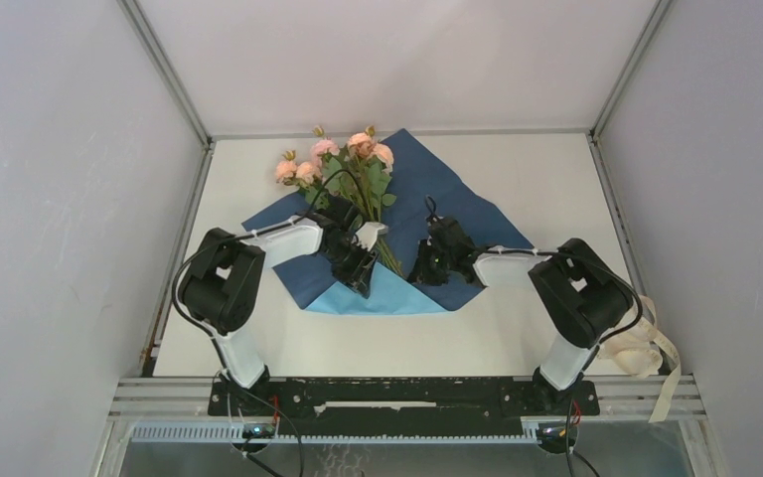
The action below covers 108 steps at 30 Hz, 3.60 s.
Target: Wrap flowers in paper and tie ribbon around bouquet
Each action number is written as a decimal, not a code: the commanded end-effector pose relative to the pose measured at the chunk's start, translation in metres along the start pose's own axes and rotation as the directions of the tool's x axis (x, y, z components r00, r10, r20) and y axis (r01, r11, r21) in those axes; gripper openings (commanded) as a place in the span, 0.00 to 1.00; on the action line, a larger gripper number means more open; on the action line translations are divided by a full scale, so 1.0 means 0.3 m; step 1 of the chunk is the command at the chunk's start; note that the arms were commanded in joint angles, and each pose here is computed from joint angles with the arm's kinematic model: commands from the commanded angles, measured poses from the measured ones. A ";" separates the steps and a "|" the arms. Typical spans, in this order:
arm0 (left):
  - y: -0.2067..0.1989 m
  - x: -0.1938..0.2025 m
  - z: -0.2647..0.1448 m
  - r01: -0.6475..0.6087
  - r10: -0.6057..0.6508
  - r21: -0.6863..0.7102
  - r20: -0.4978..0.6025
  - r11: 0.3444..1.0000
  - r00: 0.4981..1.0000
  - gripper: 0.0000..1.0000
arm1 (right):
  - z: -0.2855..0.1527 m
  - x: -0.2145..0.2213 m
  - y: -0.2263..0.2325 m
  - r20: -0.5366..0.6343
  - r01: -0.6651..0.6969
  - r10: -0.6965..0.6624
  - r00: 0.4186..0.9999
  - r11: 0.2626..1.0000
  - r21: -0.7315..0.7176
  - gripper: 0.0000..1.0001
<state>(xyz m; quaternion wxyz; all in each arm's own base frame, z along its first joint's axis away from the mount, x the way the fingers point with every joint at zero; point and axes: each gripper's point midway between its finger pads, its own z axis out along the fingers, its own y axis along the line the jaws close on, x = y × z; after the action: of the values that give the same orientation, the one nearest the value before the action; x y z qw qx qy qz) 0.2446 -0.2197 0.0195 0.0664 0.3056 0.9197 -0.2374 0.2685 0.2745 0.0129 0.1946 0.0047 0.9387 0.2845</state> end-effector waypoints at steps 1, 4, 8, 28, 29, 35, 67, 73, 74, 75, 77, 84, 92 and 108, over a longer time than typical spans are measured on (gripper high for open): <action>0.048 -0.007 -0.023 -0.006 0.009 -0.067 0.041 0.998 0.999 0.45 | 0.034 0.004 0.083 -0.003 0.055 -0.055 0.998 0.996 -0.073 0.16; 0.052 -0.007 -0.030 -0.003 0.006 -0.067 0.048 0.998 0.999 0.45 | 0.039 0.026 0.122 -0.020 0.061 -0.064 0.998 0.991 -0.116 0.16; 0.065 -0.010 -0.038 0.012 -0.008 -0.070 0.057 0.997 0.998 0.40 | 0.043 0.051 0.181 -0.036 0.060 -0.067 0.997 0.982 -0.179 0.15; 0.096 -0.011 -0.046 0.046 -0.040 -0.080 0.073 0.996 0.996 0.34 | 0.033 0.025 0.241 -0.015 0.019 -0.023 1.000 0.971 -0.240 0.18; 0.098 -0.011 -0.044 0.045 -0.040 -0.081 0.072 0.996 0.997 0.34 | 0.016 0.017 0.233 -0.001 0.036 -0.037 0.999 0.975 -0.221 0.20; 0.101 -0.010 -0.036 0.053 -0.047 -0.080 0.066 0.995 0.997 0.34 | -0.137 -0.027 0.204 0.069 0.116 -0.107 0.992 0.984 -0.132 0.30; 0.095 -0.016 -0.026 0.058 -0.054 -0.064 0.072 0.996 0.996 0.35 | -0.090 0.155 0.203 -0.115 0.288 -0.332 0.936 0.914 -0.286 0.28; 0.098 -0.022 -0.040 0.051 -0.045 -0.078 0.077 0.996 0.996 0.36 | -0.106 0.157 0.203 -0.102 0.268 -0.309 0.946 0.917 -0.295 0.00; 0.096 -0.028 -0.047 0.043 -0.036 -0.078 0.081 0.996 0.996 0.37 | -0.107 0.156 0.198 -0.101 0.261 -0.301 0.948 0.921 -0.291 0.00; 0.094 -0.032 -0.058 0.032 -0.025 -0.081 0.082 0.996 0.996 0.38 | -0.106 0.156 0.192 -0.103 0.253 -0.291 0.951 0.926 -0.282 0.00; 0.084 -0.042 -0.082 0.012 -0.005 -0.079 0.088 0.997 0.996 0.42 | -0.096 0.139 0.201 -0.078 0.251 -0.284 0.956 0.925 -0.285 0.00; 0.004 -0.072 -0.247 -0.135 0.138 -0.046 0.064 0.990 0.988 0.57 | -0.051 0.157 0.157 -0.104 0.213 -0.242 0.965 0.949 -0.234 0.00; -0.004 -0.036 -0.345 -0.221 0.228 -0.104 0.064 0.970 0.971 0.66 | -0.064 0.143 0.120 -0.093 0.167 -0.186 0.978 0.970 -0.179 0.00; 0.129 -0.087 -0.321 -0.058 0.077 -0.167 0.112 0.984 0.991 0.66 | -0.106 0.087 0.091 -0.096 -0.011 -0.010 0.995 0.976 -0.217 0.00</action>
<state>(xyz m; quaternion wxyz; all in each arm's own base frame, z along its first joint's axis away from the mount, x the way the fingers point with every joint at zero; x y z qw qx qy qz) 0.2616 -0.1702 0.0901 0.1183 0.3510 0.9113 -0.1800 0.2182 0.2788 0.0235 0.1296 -0.0392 0.9260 0.3523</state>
